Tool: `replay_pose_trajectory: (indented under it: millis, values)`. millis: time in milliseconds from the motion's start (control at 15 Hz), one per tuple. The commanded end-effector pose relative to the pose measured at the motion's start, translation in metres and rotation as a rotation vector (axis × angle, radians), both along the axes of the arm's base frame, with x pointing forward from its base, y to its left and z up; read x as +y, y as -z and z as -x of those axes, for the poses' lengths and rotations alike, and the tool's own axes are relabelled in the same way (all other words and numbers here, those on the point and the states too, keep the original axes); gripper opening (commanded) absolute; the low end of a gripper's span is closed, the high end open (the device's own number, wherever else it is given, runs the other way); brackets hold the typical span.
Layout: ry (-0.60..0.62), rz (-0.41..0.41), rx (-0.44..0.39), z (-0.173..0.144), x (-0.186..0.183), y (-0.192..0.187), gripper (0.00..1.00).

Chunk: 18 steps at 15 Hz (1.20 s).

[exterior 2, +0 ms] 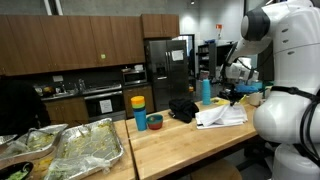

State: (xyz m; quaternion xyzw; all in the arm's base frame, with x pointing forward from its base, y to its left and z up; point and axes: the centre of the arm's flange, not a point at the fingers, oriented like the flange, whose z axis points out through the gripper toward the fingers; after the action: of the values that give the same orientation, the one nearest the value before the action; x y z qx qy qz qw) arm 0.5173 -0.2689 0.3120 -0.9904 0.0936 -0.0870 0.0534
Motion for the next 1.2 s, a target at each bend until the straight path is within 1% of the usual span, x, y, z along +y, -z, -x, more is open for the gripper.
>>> replay_pose_trajectory:
  millis: [0,333,800,1000,1133]
  values:
    - [0.057,0.007,-0.01,-0.009,-0.024,-0.008,0.01]
    - [0.109,0.038,-0.039,-0.013,-0.047,-0.027,0.01]
    - [0.187,0.1,-0.077,-0.03,-0.077,-0.061,0.01]
    - [0.212,0.124,-0.081,-0.037,-0.085,-0.066,0.01]
    - [0.227,0.129,-0.084,-0.043,-0.085,-0.062,0.01]
